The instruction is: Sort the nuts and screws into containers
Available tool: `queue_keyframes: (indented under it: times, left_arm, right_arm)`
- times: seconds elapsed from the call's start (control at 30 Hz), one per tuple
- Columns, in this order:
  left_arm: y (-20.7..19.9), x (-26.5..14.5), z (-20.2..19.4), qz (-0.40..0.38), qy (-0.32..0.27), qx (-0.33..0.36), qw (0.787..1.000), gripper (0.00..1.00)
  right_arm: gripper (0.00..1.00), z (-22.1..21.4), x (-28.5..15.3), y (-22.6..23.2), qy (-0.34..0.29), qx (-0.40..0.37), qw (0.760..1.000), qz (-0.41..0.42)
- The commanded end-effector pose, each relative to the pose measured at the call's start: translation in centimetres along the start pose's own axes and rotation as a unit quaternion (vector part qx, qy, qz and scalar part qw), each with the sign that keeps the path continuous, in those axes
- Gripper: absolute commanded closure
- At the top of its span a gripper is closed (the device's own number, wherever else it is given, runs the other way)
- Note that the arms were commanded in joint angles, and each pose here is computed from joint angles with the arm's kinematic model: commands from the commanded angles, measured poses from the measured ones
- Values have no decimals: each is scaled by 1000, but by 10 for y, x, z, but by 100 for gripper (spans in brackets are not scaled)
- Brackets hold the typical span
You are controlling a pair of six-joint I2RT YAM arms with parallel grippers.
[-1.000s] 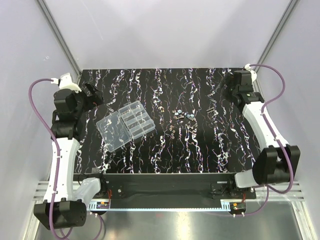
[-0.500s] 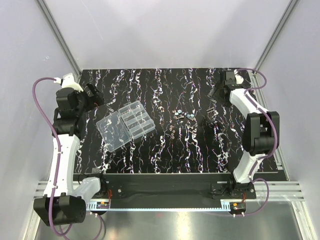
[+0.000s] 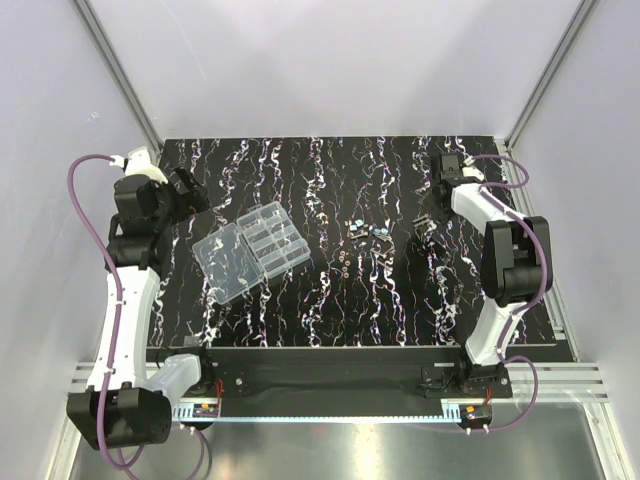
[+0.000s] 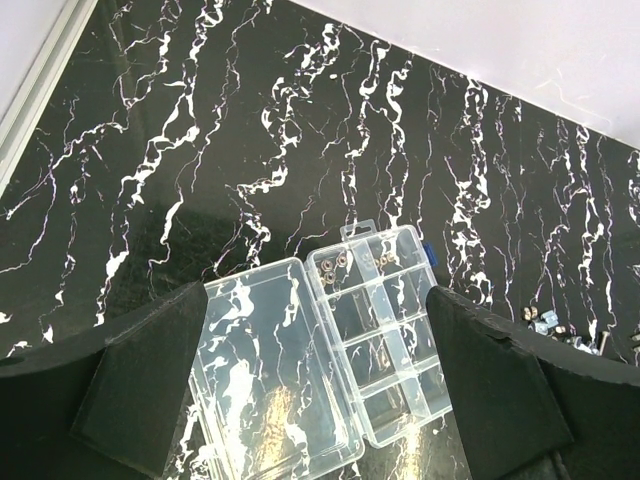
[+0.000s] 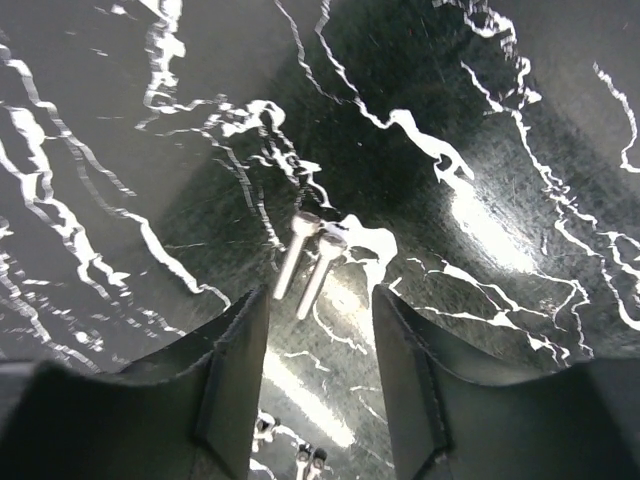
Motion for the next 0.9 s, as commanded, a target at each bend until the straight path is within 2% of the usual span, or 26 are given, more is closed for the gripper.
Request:
queue_keyframes:
  times: [0.0,0.4,0.77,0.8,0.83,0.87]
  left_arm:
    - [0,-1,12,8,-21,11,1000,1]
    - [3,-5,14,19,-23,15,999,1]
    - [2,-7,14,21,-24,20,999,1]
    - [2,-8,15,22,-25,20,999,1]
    - [2,-8,15,21,-25,21,999,1]
    - [1,-8,15,21,-26,21,999,1]
  right_arm:
    - [48,-6,11,0,-8,23,1000,-4]
    - [62,-15,29,7,14,-2,1000,-27]
    - [64,-33,47,-7,43,-32,996,-69]
    - [68,-34,47,-8,43,-35,996,-72]
    - [79,-34,47,-10,44,-40,995,-75]
    - [84,-34,46,-12,44,-43,995,-79]
Point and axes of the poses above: each gripper's point midway between its finger pads, its own x axis out along the fingers, its own y axis along the line the jaws close on, z = x × y, the point moved 5 cm from there along -x, back along the fingers, and after that the axes turned 7 degrees about x, right-handed, at the moved point
